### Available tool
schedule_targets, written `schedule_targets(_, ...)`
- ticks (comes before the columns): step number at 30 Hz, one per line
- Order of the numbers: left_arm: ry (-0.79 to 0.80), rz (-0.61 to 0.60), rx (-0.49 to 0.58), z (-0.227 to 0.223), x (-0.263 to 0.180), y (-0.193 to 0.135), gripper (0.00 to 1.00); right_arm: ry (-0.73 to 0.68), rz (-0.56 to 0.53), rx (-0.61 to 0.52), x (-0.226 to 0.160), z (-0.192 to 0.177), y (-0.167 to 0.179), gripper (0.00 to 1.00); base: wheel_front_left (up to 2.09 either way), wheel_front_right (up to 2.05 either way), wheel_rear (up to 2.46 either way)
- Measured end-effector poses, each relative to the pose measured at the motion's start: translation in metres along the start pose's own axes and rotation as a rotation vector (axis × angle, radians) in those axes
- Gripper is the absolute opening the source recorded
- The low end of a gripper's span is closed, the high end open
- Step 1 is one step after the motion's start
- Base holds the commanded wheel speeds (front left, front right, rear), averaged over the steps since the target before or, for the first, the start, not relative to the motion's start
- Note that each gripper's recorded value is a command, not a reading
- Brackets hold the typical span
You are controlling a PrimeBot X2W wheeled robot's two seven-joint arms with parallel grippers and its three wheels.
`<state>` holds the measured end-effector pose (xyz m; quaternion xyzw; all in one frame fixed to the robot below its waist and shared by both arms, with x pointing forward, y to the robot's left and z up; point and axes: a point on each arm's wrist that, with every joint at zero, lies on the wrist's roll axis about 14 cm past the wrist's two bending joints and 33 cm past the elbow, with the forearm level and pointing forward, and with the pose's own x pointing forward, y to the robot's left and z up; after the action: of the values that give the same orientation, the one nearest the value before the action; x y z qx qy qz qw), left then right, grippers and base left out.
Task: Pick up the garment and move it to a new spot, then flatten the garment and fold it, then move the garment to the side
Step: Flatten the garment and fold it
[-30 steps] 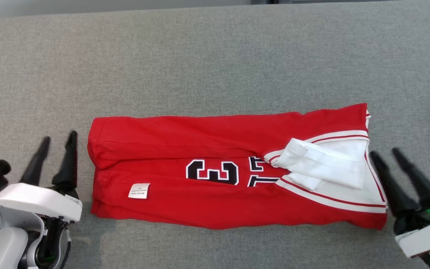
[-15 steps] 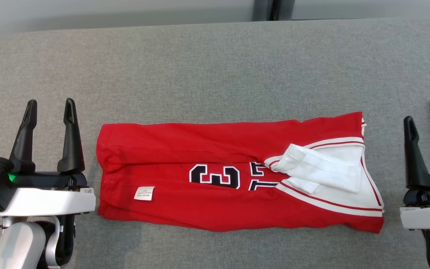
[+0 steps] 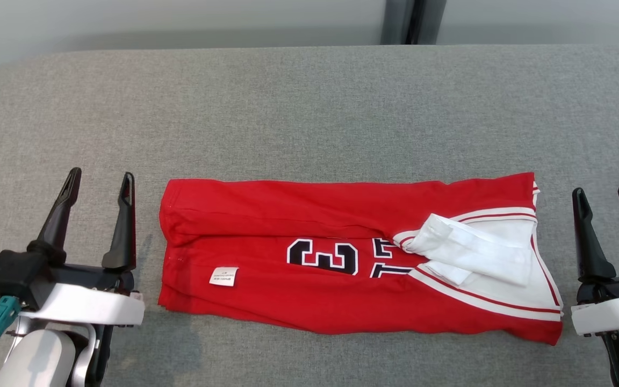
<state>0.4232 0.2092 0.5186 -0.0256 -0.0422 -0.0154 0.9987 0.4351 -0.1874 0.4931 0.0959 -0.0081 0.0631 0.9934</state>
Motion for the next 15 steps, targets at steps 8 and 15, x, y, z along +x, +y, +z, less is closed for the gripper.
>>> schedule_targets(8,0.008,-0.013,0.013,-0.005,0.006,-0.001,1.0,0.051,0.006,-0.022,0.006,-0.01,-0.003,1.0,0.0,0.0,0.0)
schedule_targets(15,0.026,-0.016,0.007,-0.014,0.01,-0.003,1.0,0.193,-0.001,-0.016,0.003,-0.05,-0.007,1.0,0.0,0.0,0.0)
